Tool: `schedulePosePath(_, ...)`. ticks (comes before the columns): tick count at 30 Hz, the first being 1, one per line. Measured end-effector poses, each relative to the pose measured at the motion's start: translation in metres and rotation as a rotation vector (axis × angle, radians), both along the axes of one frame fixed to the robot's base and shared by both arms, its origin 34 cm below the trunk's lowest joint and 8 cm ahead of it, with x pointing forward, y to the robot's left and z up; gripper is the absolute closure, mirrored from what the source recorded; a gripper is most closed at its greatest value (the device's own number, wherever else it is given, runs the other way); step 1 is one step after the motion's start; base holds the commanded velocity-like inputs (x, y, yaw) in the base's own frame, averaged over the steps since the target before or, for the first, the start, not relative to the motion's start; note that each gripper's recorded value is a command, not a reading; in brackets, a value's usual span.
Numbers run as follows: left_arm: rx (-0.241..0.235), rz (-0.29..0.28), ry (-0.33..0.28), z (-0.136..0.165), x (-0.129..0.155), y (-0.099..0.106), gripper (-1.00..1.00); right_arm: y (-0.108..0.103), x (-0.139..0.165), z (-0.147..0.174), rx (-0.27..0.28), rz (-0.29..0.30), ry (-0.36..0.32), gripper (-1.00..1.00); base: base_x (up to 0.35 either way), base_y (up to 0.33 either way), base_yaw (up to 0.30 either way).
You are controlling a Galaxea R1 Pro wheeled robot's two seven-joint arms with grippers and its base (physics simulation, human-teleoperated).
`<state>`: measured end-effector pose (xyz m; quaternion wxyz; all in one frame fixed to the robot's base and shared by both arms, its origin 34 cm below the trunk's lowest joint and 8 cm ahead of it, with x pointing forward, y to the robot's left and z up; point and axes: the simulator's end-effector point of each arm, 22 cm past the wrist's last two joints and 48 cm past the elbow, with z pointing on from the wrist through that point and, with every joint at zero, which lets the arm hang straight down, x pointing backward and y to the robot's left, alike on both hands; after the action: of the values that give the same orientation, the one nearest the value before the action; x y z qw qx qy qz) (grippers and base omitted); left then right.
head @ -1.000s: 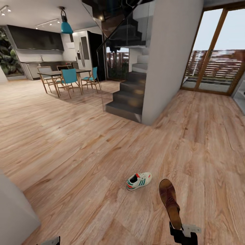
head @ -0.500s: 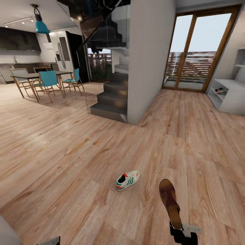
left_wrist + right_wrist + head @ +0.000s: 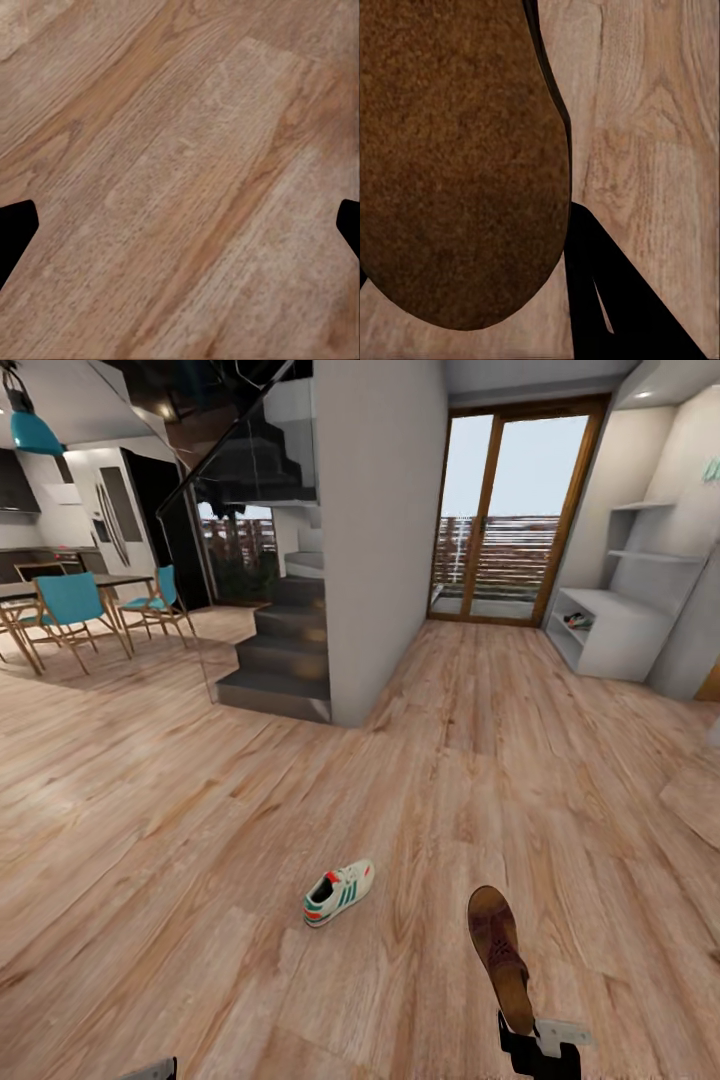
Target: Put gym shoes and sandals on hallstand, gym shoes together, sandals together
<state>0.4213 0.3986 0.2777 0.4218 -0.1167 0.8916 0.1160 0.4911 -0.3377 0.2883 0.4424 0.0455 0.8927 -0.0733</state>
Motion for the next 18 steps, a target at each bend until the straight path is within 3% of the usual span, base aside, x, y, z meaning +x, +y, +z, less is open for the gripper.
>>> schedulePosePath(18, -0.001, 0.000, 0.001, -0.0001, -0.0004, -0.0003, -1.00, 0.0000, 0.0007, 0.0007, 0.000, 0.000, -0.002, 1.00, 0.000, 0.000, -0.300)
